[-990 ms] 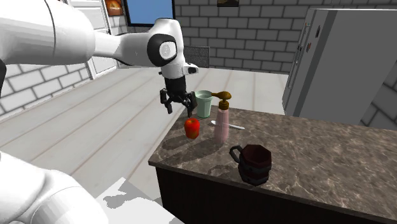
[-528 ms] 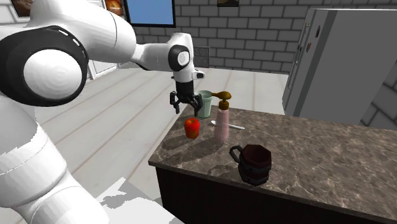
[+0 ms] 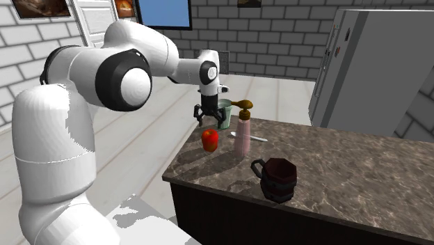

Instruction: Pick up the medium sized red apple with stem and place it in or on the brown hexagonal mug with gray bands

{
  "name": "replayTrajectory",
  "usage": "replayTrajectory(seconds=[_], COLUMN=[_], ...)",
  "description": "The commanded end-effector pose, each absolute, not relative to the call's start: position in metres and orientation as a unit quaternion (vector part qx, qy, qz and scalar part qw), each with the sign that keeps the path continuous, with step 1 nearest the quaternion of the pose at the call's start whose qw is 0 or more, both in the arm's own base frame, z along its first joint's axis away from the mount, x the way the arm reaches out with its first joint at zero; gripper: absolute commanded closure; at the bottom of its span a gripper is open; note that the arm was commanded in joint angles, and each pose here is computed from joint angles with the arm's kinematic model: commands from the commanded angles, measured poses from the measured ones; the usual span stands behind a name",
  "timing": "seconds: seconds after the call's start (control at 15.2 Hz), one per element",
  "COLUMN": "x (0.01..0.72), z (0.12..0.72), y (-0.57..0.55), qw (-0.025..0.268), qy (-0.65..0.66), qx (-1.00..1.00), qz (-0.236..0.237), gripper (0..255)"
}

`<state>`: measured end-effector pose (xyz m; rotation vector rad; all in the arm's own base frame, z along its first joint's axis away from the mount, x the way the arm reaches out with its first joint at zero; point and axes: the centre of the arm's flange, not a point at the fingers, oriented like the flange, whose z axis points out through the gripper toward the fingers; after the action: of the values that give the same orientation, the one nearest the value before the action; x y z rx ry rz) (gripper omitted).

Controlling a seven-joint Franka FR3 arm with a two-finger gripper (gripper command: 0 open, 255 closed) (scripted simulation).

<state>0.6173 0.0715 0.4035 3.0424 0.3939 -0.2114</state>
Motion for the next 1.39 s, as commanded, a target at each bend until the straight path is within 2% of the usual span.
replayTrajectory(seconds=[0.0,0.59,1.12,1.19,1.32], x=[0.642,0.645,0.645,0.645,0.645], z=[0.386,0.339,0.339,0.339,0.339], y=[0.079,0.08,0.08,0.08,0.08], qw=[0.032,0.031,0.031,0.031,0.031], qy=[0.135,0.139,0.139,0.139,0.139], qx=[0.987,0.987,0.987,0.987,0.987], qz=[-0.077,-0.081,-0.081,-0.081,-0.081], gripper=[0,0,0,255,255])
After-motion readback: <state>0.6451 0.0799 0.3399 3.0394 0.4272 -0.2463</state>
